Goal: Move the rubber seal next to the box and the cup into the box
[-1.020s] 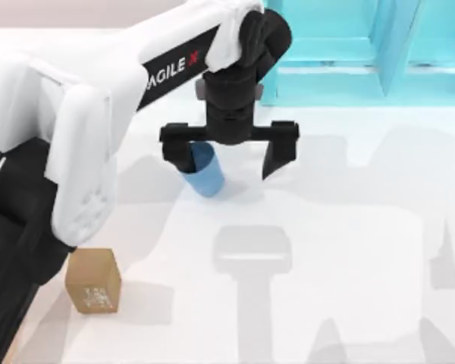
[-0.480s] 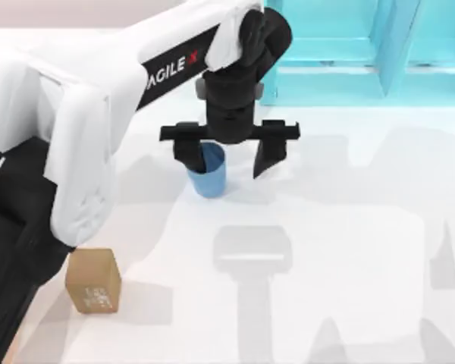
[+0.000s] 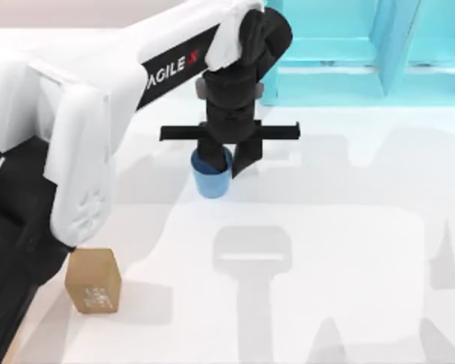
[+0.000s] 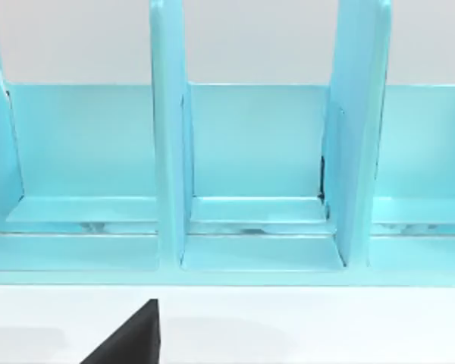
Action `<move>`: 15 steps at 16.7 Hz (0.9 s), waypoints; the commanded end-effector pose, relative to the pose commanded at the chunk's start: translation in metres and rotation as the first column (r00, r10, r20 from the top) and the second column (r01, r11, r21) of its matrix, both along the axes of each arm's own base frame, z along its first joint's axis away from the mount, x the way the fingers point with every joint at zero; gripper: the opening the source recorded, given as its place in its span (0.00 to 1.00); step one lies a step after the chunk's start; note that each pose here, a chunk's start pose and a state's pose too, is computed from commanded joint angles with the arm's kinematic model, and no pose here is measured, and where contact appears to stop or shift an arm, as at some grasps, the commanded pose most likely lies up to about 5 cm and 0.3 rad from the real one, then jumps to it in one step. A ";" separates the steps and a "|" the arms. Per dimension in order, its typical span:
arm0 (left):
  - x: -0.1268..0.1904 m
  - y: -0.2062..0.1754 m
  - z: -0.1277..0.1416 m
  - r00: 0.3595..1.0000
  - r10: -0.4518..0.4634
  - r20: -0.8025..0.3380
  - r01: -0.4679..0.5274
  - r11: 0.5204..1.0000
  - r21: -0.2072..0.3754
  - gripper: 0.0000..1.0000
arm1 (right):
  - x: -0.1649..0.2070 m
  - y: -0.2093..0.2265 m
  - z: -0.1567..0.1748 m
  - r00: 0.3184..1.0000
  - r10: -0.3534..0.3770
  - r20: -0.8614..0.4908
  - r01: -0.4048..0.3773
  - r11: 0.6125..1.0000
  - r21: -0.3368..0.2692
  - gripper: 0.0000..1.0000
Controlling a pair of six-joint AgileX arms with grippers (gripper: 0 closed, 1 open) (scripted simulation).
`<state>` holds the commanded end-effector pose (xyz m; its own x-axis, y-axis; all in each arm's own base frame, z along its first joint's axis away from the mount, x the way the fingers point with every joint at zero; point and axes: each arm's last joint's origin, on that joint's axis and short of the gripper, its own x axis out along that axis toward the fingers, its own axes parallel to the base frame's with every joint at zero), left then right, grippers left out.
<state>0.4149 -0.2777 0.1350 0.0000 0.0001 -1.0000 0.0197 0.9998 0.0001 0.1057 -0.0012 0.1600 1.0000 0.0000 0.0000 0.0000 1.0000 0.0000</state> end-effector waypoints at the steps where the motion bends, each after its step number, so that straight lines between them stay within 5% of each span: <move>1: 0.000 0.000 0.000 1.000 0.000 0.000 0.000 1.000 0.000 0.00 | 0.000 0.000 0.000 1.000 0.000 0.000 0.000 1.000 0.000 1.00; 10: 0.002 0.008 0.008 1.000 0.001 0.001 -0.001 1.000 0.000 0.00 | 0.000 0.000 0.000 1.000 0.000 0.000 0.000 1.000 0.000 1.00; 15: 0.005 0.078 0.083 1.000 0.003 0.012 -0.003 1.000 -0.005 0.00 | 0.000 0.000 0.000 1.000 0.000 0.000 0.000 1.000 0.000 1.00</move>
